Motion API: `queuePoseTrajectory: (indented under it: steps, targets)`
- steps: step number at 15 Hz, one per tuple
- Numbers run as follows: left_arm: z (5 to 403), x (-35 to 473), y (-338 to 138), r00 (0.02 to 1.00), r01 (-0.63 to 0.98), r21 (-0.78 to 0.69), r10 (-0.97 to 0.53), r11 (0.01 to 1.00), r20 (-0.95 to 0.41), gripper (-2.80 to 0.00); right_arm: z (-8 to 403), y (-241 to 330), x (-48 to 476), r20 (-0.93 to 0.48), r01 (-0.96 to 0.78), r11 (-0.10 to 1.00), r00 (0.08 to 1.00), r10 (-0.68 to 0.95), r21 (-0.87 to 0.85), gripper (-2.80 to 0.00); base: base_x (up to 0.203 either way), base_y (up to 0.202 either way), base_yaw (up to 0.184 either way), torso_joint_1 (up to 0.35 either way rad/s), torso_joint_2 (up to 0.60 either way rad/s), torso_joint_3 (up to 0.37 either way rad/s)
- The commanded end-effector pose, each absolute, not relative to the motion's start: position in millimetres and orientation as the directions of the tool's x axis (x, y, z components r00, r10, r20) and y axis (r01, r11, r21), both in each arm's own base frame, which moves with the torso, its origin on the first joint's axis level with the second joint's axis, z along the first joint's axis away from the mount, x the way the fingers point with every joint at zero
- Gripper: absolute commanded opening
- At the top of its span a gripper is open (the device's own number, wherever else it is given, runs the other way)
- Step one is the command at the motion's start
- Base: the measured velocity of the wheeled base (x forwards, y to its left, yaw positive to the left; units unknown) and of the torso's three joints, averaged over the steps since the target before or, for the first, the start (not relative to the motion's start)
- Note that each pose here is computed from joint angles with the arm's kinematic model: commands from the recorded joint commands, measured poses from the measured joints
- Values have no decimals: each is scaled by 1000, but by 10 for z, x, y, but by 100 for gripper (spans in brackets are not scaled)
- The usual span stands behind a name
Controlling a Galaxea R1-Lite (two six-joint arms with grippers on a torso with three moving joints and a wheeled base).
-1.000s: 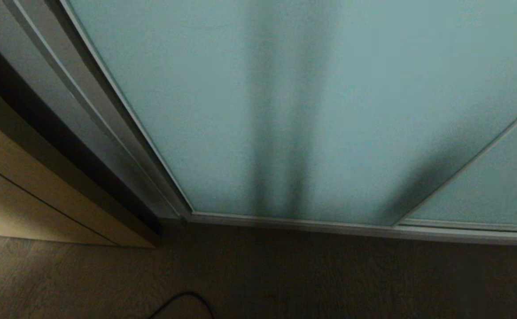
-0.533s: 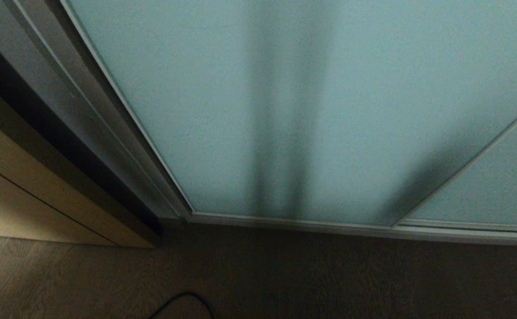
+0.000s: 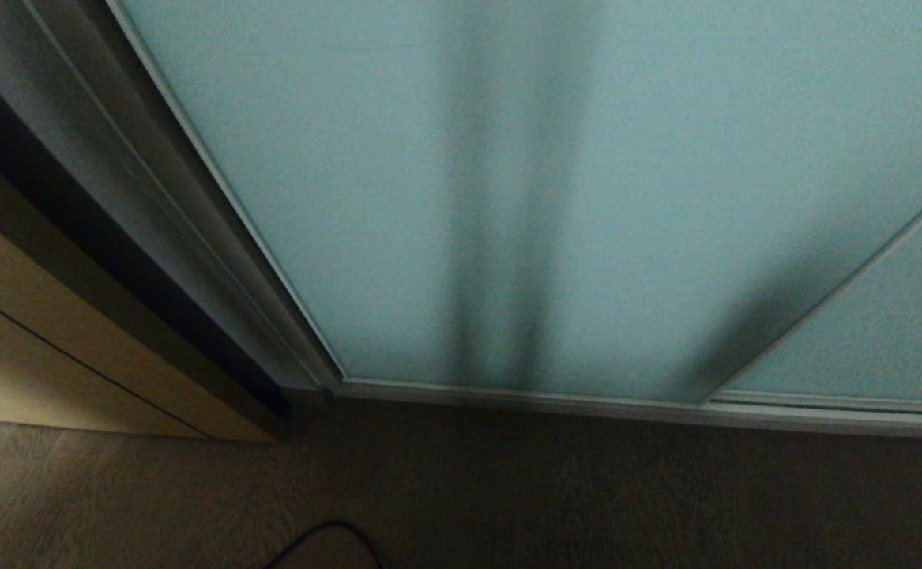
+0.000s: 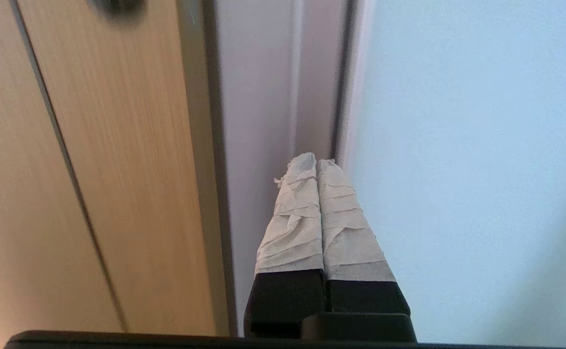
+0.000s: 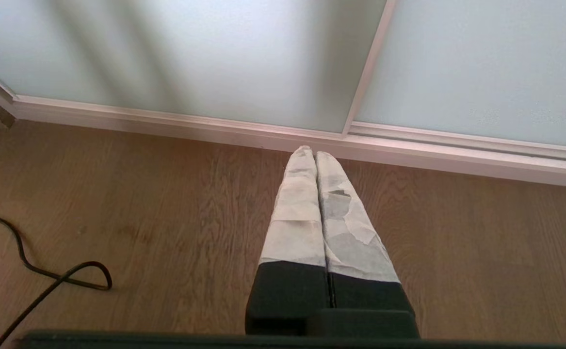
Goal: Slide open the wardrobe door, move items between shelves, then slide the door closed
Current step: Open the door
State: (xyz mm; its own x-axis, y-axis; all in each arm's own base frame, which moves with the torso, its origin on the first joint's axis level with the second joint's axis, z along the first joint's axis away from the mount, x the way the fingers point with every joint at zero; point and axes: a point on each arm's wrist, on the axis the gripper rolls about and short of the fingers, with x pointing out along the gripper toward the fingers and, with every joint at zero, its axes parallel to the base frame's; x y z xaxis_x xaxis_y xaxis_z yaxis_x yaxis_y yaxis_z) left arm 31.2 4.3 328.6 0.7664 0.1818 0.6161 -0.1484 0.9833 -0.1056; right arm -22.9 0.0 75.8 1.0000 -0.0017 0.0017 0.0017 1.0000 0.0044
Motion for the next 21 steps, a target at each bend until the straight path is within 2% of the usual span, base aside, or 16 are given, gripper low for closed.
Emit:
queuePoseTrajectory:
  steps: [1,4,11,14,21]
  targets:
    - [3393,676,53,786,-163,-108,195,981,586,-280,761,0,-228,1,1,1000,1000,-1,5,-280,0,0,0,0,0,0]
    - [3522,866,56,757,-159,-119,199,980,622,-280,761,-1,-228,2,0,1000,1000,0,5,-280,0,0,0,0,0,0]
    - [3693,1387,57,779,-149,-123,194,981,597,-280,761,-1,-228,1,0,1000,1000,0,5,-280,0,0,0,0,0,0]
    - [3712,1668,57,774,-147,-125,193,981,604,-280,761,0,-228,1,2,1000,1000,-2,5,-280,0,0,0,0,0,0]
    - [3684,1981,-10,793,-112,-122,163,986,588,-280,761,0,-228,2,1,1000,1000,-1,5,-280,0,0,0,0,0,0]
